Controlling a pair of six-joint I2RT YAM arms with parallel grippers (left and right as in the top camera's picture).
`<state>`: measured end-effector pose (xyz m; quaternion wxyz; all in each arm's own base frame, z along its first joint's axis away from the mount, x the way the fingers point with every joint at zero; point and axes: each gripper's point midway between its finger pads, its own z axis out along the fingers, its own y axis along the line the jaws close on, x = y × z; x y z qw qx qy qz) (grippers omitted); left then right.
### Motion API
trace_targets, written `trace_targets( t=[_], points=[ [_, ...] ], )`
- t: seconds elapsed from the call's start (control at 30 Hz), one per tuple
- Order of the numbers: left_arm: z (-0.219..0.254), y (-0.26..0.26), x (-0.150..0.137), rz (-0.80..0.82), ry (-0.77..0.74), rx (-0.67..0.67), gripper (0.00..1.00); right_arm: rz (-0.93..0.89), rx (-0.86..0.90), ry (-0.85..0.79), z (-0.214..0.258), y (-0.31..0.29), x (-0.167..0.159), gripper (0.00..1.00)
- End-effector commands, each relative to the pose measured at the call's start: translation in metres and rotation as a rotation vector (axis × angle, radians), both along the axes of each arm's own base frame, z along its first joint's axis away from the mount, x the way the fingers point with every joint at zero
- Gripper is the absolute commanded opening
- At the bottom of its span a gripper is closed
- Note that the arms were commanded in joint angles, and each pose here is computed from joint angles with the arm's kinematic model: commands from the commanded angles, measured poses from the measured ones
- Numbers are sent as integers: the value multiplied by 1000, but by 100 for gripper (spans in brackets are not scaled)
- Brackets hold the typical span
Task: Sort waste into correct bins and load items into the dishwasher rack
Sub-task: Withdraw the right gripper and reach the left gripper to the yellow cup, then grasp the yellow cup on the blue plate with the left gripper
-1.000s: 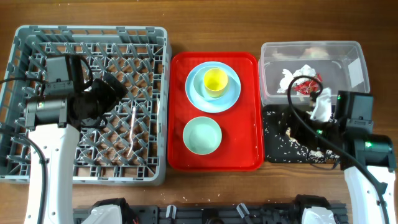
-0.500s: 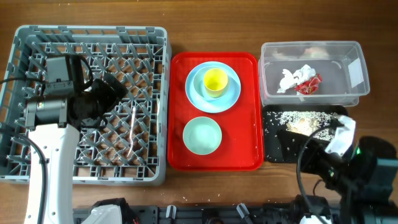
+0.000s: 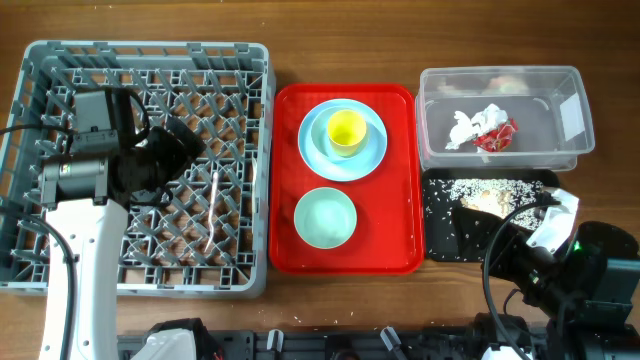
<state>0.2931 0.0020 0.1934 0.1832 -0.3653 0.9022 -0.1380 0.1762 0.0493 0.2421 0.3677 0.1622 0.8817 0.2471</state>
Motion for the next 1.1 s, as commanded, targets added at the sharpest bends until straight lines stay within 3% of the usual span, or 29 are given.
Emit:
trace_targets(
  t=[0.0, 0.2, 0.23, 0.27, 0.3, 0.33, 0.43, 0.6, 0.67, 0.7, 0.73, 0.77, 0.87, 1.07],
  points=[
    [5, 0, 2, -3, -19, -4, 100, -17, -5, 1, 0, -2, 0, 99],
    [6, 0, 3, 0, -24, -5, 100, -17, -5, 1, 0, -2, 0, 100],
    [12, -6, 11, -14, -65, -42, 100, -17, -5, 0, 0, -2, 0, 100],
    [20, -33, 13, -94, -94, -181, 98, -17, -5, 0, 0, -2, 0, 100],
    [29, -60, 13, -208, -124, -267, 69, -17, -5, 1, 0, -2, 0, 100],
    [32, -81, 12, -296, -144, -268, 44, -17, -5, 1, 0, -2, 0, 100],
    [31, -122, 10, -407, -148, -115, 11, -17, -5, 0, 0, -2, 0, 100],
    [59, -236, 30, -681, -179, 11, 7, -17, -5, 0, 0, -2, 0, 100],
    [39, -269, 47, -795, -121, 111, 13, -17, -5, 0, 0, -2, 0, 100],
    [3, -297, 67, -889, -72, 174, 20, -17, -5, 0, 0, -2, 0, 99],
    [-15, -300, 76, -882, -59, 212, 30, -17, -5, 0, 0, -2, 0, 100],
    [-37, -300, 87, -867, -40, 263, 31, -17, -5, 0, 0, -2, 0, 100],
    [-77, -303, 100, -859, 4, 307, 24, -17, -5, 0, 0, -2, 0, 100],
    [-110, -303, 99, -868, 67, 324, 23, -17, -5, 0, 0, -2, 0, 100]
  ],
)
